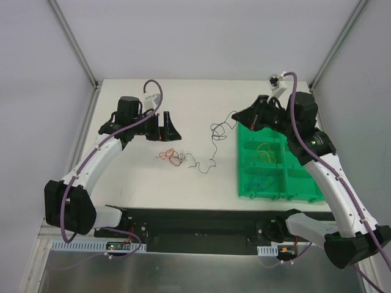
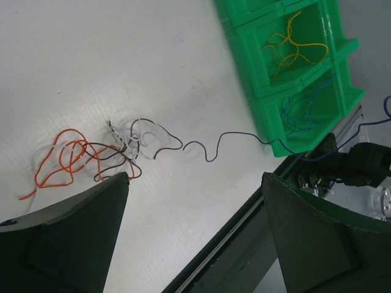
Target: Untangle the cables
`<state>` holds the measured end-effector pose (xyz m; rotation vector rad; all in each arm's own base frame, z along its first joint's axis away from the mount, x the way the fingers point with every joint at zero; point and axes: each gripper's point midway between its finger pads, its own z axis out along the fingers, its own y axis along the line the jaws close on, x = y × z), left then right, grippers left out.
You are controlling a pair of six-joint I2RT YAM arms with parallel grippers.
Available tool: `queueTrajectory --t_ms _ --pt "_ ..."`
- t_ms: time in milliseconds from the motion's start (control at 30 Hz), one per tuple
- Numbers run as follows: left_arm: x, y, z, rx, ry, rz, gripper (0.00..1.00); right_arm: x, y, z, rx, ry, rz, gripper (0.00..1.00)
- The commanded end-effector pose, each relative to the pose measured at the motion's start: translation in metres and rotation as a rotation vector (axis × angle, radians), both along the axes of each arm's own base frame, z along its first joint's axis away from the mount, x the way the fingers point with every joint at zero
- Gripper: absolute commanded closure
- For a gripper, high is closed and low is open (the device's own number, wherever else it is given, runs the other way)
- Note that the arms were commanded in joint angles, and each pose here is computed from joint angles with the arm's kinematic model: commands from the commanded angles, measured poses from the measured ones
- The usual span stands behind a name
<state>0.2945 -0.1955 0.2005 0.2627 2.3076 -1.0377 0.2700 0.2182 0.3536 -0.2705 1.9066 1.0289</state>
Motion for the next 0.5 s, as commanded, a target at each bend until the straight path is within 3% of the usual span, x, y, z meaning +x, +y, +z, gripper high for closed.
queueTrajectory --t_ms 0,467 --pt "-0.015 -0.019 0.029 -0.115 -0.065 -0.109 0.1 -0.015 0.002 0.032 0.136 -0.03 0.089 1.0" --pt "-0.034 -0.038 0.047 -0.206 -0.086 -0.23 0.1 -0.001 -0.039 0.068 0.199 -0.077 0.004 1.0"
